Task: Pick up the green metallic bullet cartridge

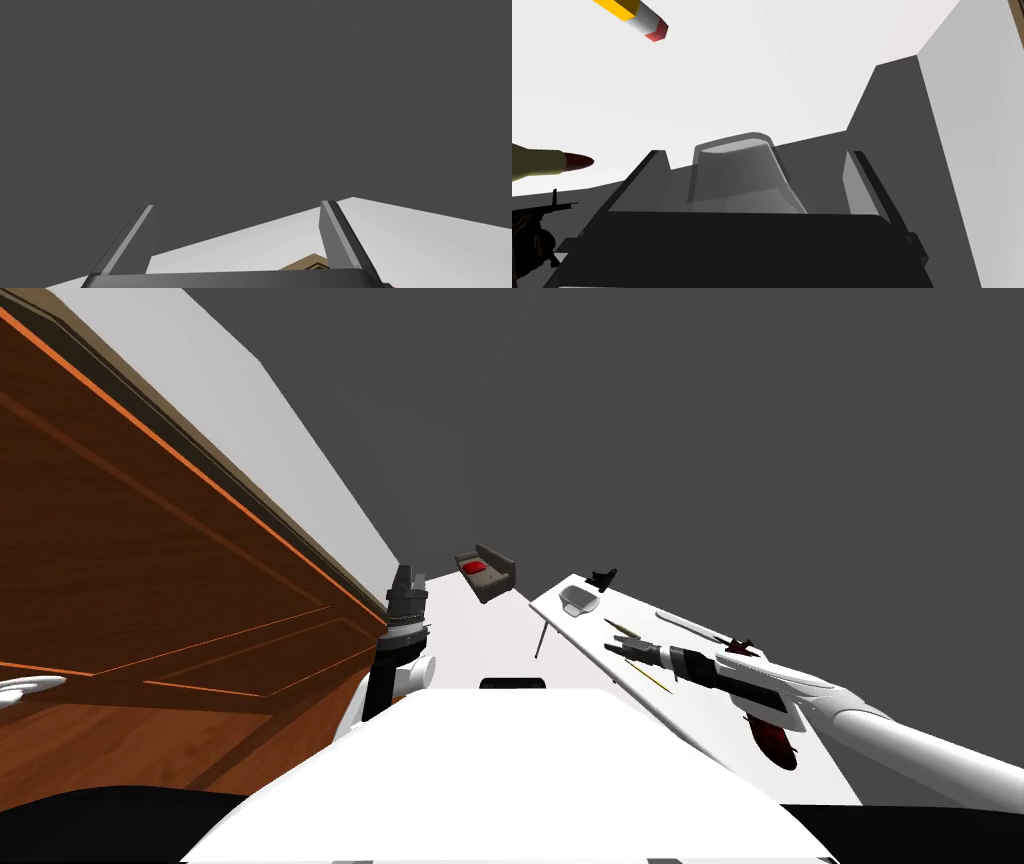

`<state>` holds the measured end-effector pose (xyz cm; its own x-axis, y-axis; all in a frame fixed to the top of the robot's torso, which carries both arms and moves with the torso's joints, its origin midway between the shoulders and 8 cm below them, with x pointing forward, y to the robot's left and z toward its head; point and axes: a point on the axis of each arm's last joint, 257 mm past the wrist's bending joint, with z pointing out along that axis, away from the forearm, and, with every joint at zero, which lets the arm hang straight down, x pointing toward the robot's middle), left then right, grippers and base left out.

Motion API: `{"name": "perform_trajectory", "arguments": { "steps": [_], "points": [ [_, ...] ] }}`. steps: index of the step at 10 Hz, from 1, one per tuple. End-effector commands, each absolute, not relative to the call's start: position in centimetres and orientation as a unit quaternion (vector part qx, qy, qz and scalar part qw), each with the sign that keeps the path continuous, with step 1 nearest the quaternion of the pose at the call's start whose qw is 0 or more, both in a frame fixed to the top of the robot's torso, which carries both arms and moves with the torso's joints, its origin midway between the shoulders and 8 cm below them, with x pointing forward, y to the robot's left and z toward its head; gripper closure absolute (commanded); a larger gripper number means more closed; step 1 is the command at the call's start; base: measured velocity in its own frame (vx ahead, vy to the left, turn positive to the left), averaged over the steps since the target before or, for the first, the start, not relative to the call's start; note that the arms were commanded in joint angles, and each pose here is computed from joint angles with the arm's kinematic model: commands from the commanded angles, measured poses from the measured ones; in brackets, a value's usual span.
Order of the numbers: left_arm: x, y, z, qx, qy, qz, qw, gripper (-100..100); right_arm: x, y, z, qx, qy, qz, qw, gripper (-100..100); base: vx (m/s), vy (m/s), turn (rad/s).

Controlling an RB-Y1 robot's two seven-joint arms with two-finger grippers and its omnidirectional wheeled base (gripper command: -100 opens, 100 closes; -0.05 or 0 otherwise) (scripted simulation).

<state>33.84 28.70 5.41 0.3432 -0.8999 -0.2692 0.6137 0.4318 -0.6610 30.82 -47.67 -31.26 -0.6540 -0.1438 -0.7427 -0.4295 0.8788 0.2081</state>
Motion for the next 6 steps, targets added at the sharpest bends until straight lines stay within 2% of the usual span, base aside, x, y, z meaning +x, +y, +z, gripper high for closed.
{"name": "perform_trajectory", "arguments": {
  "steps": [1,6],
  "points": [
    [33.8,28.7,5.4,-0.23,0.312,-0.481,0.787,0,30.2,-49.8,-31.2,-0.17,0.898,0.167,0.37,-100,0.033,0.008,0.101],
    [33.8,28.7,5.4,-0.23,0.312,-0.481,0.787,0,27.2,-57.0,-30.6,-0.212,0.925,0.088,0.302,-100,0.043,0.013,0.128]
  ]
}}
